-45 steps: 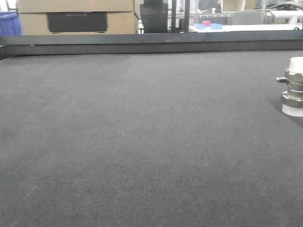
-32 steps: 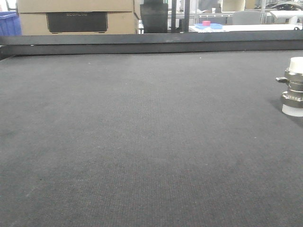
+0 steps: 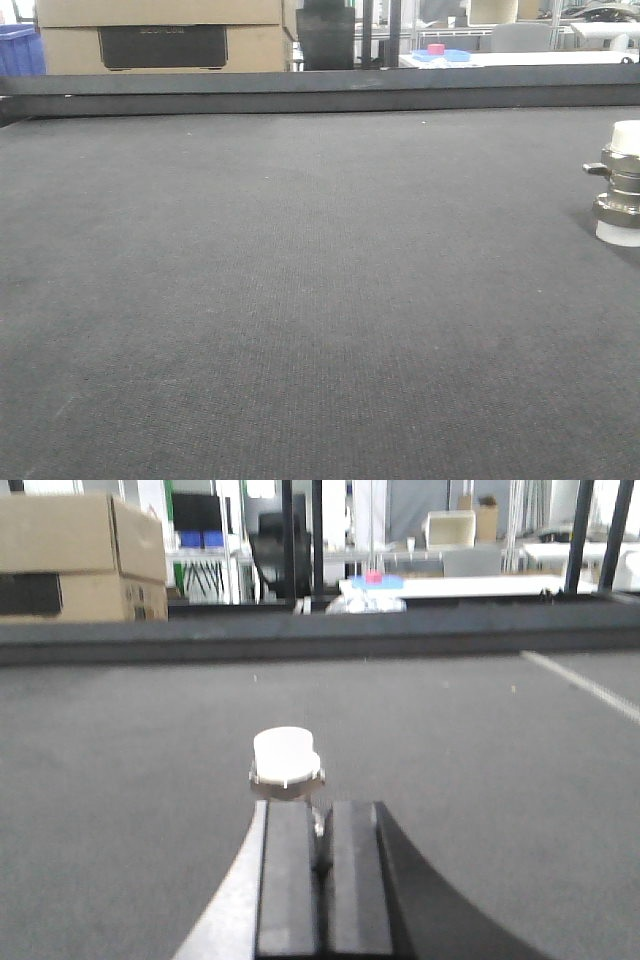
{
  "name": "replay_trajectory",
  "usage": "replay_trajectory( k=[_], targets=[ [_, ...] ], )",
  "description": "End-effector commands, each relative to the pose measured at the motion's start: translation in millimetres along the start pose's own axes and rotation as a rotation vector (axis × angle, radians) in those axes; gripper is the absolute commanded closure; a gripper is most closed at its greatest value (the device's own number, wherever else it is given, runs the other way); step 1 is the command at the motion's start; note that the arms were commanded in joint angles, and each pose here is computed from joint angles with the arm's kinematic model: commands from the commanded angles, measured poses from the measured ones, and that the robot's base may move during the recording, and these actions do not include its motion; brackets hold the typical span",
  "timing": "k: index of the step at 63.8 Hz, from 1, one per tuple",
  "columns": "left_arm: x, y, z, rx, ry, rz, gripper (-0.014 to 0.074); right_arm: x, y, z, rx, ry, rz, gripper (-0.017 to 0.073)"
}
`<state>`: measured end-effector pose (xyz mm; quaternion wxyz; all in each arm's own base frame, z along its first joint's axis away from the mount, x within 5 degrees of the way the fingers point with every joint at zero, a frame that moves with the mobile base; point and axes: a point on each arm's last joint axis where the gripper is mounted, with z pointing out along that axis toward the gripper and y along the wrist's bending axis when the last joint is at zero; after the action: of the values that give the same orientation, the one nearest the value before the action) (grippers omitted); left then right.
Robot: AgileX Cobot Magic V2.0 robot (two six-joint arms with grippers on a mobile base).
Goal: Place valve from conveyor to right shelf box
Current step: 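Move the right gripper toward the silver valve on the conveyor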
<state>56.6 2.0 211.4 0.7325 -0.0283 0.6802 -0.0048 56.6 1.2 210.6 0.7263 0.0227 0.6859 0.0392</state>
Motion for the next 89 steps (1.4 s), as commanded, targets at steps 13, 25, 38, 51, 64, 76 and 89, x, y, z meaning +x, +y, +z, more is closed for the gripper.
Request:
replay_trajectory(
  k=[13, 25, 38, 51, 64, 76, 89],
  targets=[
    [-9, -0.6, -1, 0.006, -0.096, -0.003, 0.0705, -7, 0.2, -1, -0.002, -0.079, 0.003, 0.0711],
    [-23, -1.7, -3, 0.018, -0.253, -0.003, 0.0705, -19, 0.7, -2, -0.006, -0.192, 0.003, 0.0711],
    [-81, -3.9, -13, 0.009, -0.24, 0.012, 0.0705, -87, 7.6, -19, -0.024, -0.278, 0.003, 0.0711],
    [-141, -4.0, 4, -0.031, -0.043, 0.078, 0.0497, -137, 12.6, -8, -0.024, -0.2, 0.002, 0.0444],
    [-173, -6.6, 43, -0.021, 0.062, 0.022, 0.0093, -154, 14.1, 32, -0.013, -0.06, -0.003, -0.0014],
    [-181, -11.0, 72, 0.004, 0.239, -0.053, -0.0006, -168, 15.5, 75, -0.006, 0.043, -0.009, 0.0001],
    [-185, -19.2, 80, 0.067, 0.252, -0.048, -0.0006, -194, 19.7, 129, -0.013, 0.399, -0.09, 0.0001]
  ],
)
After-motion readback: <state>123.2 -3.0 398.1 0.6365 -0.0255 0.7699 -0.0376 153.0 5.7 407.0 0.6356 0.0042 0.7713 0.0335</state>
